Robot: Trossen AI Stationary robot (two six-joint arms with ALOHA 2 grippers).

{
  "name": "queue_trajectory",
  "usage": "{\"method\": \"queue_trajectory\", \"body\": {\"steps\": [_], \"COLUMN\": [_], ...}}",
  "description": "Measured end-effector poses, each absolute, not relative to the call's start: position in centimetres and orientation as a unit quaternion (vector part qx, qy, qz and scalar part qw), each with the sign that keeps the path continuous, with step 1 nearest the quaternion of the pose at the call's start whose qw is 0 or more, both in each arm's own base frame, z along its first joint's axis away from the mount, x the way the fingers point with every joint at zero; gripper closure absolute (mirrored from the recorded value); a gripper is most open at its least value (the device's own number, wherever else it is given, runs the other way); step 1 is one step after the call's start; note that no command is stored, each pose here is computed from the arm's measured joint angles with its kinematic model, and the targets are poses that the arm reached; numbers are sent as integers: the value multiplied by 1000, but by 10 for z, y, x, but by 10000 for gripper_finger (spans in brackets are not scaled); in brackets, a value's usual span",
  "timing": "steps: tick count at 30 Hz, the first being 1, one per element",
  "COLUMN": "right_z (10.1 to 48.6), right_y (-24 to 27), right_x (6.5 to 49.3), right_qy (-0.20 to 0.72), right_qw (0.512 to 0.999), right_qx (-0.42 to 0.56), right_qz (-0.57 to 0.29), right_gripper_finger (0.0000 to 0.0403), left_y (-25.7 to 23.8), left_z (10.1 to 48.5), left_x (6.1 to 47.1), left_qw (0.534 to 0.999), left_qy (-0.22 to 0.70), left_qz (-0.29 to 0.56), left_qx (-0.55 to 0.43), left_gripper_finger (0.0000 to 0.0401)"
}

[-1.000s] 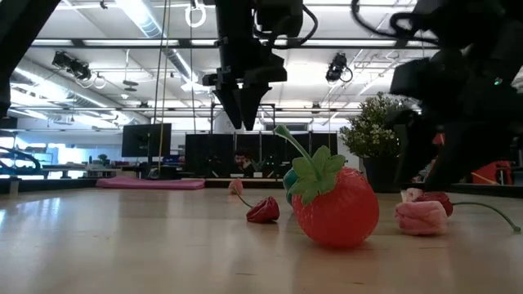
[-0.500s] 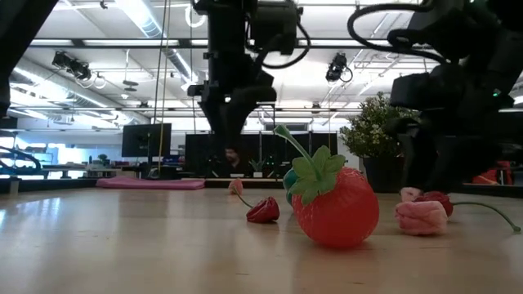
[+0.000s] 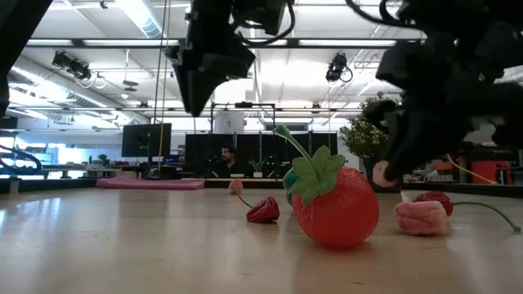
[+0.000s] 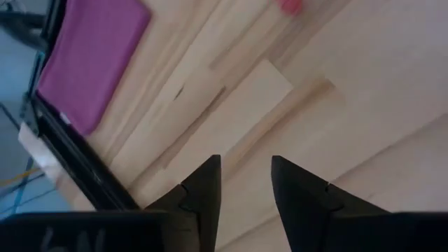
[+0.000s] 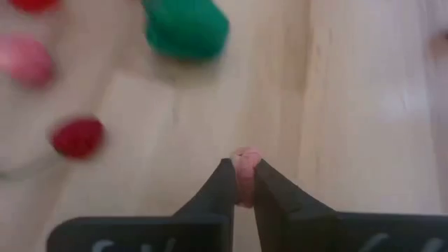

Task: Pick and placing Produce into tupperware
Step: Put the pink peach into the gray bin

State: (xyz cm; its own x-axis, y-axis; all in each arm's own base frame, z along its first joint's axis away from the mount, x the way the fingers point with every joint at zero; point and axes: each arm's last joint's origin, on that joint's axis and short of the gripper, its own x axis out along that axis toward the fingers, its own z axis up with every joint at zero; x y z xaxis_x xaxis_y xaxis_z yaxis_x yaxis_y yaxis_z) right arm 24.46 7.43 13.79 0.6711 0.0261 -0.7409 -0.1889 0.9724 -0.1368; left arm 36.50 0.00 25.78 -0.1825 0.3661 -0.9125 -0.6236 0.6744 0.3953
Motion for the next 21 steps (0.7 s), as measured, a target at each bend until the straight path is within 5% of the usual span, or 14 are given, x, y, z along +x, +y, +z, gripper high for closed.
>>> {"method": "queue_trajectory", "body": {"steps": [9, 21], "right_z": [181, 252], "right_y": [93, 129], "right_x": [273, 302], "right_qy": [314, 200], "right_qw": [941, 967], "right_qx": [-60, -44], "right_qz": [109, 151], "right_gripper_finger": [370, 368], "left_y": [-54, -132], "left_z": [285, 355], "left_x": [347, 271], "left_qw": [675, 772], "left_qy": [630, 526], "left_qz": [365, 308], "left_qx": [-120, -180], "left_gripper_finger": [285, 306]}}
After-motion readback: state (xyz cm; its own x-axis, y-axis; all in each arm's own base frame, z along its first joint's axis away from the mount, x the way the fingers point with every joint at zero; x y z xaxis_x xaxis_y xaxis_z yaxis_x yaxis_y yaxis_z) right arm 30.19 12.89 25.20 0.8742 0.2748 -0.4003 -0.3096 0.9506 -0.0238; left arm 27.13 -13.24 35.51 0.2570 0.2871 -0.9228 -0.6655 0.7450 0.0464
